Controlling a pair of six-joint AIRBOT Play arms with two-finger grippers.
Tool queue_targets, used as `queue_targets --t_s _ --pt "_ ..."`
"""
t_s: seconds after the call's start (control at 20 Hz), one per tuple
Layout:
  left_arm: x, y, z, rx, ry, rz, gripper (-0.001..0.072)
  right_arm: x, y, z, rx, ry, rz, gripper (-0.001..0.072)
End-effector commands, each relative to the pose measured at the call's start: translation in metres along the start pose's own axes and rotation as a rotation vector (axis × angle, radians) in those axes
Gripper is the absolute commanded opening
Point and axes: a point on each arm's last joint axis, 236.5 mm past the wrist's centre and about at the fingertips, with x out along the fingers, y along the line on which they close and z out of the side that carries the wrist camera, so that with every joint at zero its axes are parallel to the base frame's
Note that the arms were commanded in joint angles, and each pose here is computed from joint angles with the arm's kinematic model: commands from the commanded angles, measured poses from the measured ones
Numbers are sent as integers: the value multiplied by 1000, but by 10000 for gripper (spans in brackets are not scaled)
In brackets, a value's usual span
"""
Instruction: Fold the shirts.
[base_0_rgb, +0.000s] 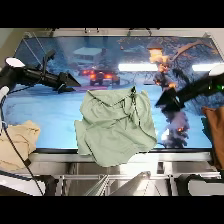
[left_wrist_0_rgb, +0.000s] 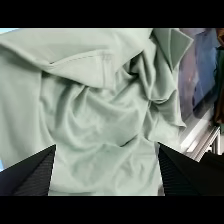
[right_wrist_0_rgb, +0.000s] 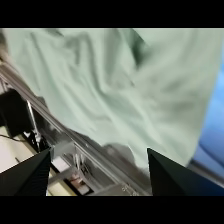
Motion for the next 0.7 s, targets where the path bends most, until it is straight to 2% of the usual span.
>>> queue_targets --t_s 0.0,0.2,0.35,0.4,0.45,0.5,0.55,0.6,0.65 --pt "29 23 -7 -49 53 -8 709 40 -59 -45 135 49 -73 640" --pt "81 43 -15 -77 107 1 709 90 -108 -55 206 -33 -157 640" --pt "111 52 -30 -101 170 -7 709 109 -110 -53 180 -40 -174 639" --pt "118 53 -35 -106 189 -10 684 115 -103 -52 163 -35 -155 639" --pt "124 53 -39 -110 203 -14 553 121 -94 -49 138 -34 -128 637" --pt "128 53 -41 -110 212 -14 388 126 -85 -47 129 -37 -99 567" --pt "132 52 -43 -108 220 -15 253 130 -77 -44 120 -44 -71 261" --pt "133 51 -45 -107 225 -16 29 131 -70 -40 115 -56 -45 33" --pt "132 51 -45 -108 226 -16 1 131 -66 -36 111 -68 -30 19"
